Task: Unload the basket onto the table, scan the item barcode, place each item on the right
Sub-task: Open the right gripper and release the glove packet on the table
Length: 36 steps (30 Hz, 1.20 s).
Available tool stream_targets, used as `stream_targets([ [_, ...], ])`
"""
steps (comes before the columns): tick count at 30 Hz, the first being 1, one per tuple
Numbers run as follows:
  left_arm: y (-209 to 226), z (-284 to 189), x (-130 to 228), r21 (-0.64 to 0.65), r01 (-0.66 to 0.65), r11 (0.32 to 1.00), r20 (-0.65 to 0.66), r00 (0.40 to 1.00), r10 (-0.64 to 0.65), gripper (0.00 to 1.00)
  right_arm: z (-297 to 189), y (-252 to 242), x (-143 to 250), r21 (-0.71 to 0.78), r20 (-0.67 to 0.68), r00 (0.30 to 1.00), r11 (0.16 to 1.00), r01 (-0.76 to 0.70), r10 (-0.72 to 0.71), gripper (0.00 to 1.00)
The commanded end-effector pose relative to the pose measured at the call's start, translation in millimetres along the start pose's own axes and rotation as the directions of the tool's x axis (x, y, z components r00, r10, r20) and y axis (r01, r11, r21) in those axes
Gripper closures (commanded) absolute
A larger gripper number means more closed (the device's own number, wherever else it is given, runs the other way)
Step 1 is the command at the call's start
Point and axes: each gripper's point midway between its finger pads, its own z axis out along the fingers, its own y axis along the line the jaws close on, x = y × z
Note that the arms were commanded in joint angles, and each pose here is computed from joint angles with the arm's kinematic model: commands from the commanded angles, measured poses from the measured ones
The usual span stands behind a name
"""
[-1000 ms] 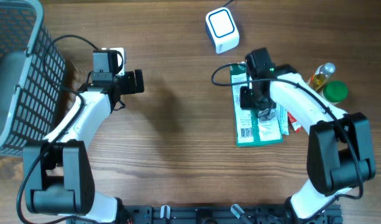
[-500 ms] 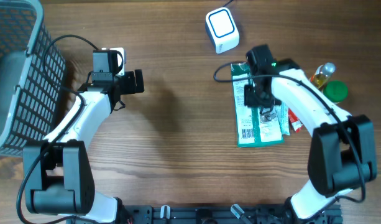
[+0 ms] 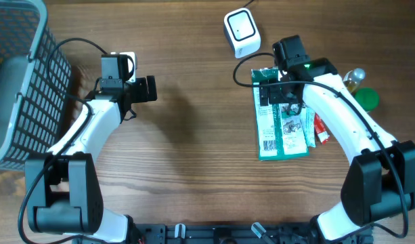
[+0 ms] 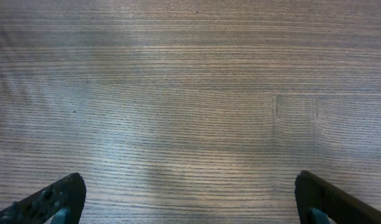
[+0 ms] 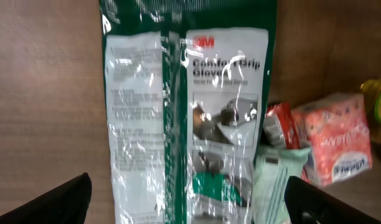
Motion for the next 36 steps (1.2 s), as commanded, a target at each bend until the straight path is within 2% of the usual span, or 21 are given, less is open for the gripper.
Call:
stream_targets([
  [1,1,-3,-3,-0.005,-0.015,1.0,0.013,1.0,0.015,0.0,-6,1,-18,0.005,0.073,0.997,1.0,0.0,0.0,0.0],
  [10,1,-3,-3,-0.005,-0.015,1.0,0.013,1.0,0.015,0.0,-9,6,-46,-0.019,0.185,0.982,1.0,-0.017,0.02,0.0],
  [24,1,-3,-3,-0.005,-0.015,1.0,0.013,1.0,0.015,0.0,-18,5,-50,-0.028,0.21,0.977,0.999,-0.02,0.025,0.0],
  [31,1,-3,-3,-0.005,-0.015,1.0,0.013,1.0,0.015,0.0,-97,-4,-64,-0.072,0.391,0.918,0.997,-0.041,0.066,0.0],
  [34,1,-3,-3,-0.005,-0.015,1.0,0.013,1.0,0.015,0.0,-138,-10,-65,-0.096,0.48,0.873,0.994,-0.048,0.088,0.0],
  [36,1,-3,-3,-0.005,-0.015,1.0,0.013,1.0,0.015,0.0,-181,-18,-62,-0.122,0.566,0.816,0.991,-0.053,0.113,0.0],
])
